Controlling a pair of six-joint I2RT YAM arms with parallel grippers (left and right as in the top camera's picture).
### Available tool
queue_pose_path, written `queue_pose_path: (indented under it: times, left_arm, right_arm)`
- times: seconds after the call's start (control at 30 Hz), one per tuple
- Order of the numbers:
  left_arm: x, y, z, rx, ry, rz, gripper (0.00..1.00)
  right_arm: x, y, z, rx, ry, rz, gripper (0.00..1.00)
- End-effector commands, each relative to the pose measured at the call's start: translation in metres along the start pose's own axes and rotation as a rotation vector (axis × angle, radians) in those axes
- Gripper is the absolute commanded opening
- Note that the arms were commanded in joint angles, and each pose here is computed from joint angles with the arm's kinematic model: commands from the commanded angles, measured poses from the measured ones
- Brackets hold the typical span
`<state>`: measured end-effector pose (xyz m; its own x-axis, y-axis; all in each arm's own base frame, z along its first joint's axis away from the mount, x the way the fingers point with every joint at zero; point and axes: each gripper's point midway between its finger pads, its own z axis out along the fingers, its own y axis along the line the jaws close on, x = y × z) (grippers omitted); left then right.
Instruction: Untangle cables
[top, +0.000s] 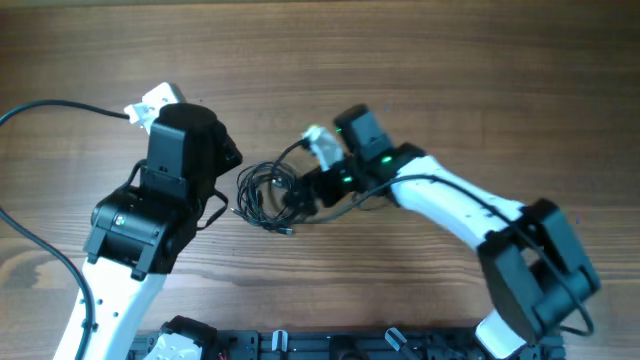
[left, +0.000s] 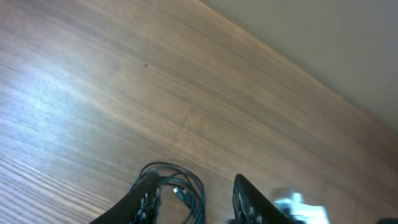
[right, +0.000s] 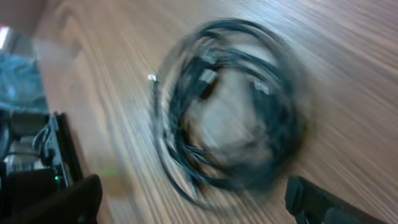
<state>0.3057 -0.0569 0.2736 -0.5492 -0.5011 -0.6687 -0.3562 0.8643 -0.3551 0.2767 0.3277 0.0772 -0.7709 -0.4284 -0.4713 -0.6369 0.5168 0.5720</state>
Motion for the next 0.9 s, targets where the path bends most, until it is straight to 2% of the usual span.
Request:
queue_pose_path:
  times: [0.0,0.13,0.2,0.27,0.3,0.33,0.37,0.4,0.5,0.57,0.63,0.7,0.77,0.87]
  left_arm:
    - [0.001,-0.005,-0.005,0.038,0.018,-0.028,0.39]
    - [0.005,-0.01,-0.007,0.072,0.046,-0.029,0.37]
    - [0.007,-0.012,-0.007,0.085,0.057,-0.026,0.37]
    - [0.008,-0.014,-0.007,0.092,0.064,-0.025,0.37]
    - [0.009,-0.014,-0.007,0.092,0.064,-0.025,0.37]
    - [0.009,-0.014,-0.007,0.092,0.064,-0.025,0.38]
    - [0.009,-0.014,-0.007,0.092,0.064,-0.025,0.38]
    - [0.009,-0.014,-0.007,0.091,0.064,-0.025,0.38]
    - [0.01,-0.012,-0.007,0.087,0.069,-0.024,0.38]
    - [0.011,-0.012,-0.007,0.084,0.072,-0.022,0.38]
    - [0.011,-0.011,-0.007,0.082,0.074,-0.021,0.38]
    - [0.011,-0.011,-0.007,0.082,0.074,-0.021,0.38]
    - [0.011,-0.011,-0.007,0.081,0.074,-0.021,0.38]
    - [0.011,-0.011,-0.007,0.081,0.074,-0.02,0.39]
  right_arm:
    - [0.013,0.01,0.032,-0.032,0.043,-0.034,0.95]
    - [0.026,-0.003,0.057,0.001,0.078,0.012,0.94]
    - [0.029,-0.006,0.06,0.003,0.086,0.018,0.89]
    - [0.027,-0.005,0.06,0.002,0.079,0.018,0.88]
    - [0.026,-0.005,0.06,0.003,0.073,0.037,0.9]
    - [0.024,-0.006,0.06,0.007,0.065,0.056,0.98]
    - [0.021,-0.008,0.06,0.019,0.053,0.079,1.0]
    - [0.018,-0.016,0.06,0.063,0.037,0.129,1.0]
    - [0.02,-0.056,0.053,0.299,-0.038,0.481,1.0]
    - [0.026,-0.06,0.051,0.323,-0.046,0.626,1.0]
    - [0.029,-0.055,0.053,0.303,-0.028,0.672,1.0]
    - [0.023,-0.038,0.057,0.202,-0.009,0.628,1.0]
    - [0.003,-0.01,0.061,0.031,-0.025,0.418,1.0]
    - [-0.018,-0.019,0.054,0.059,-0.096,0.216,1.0]
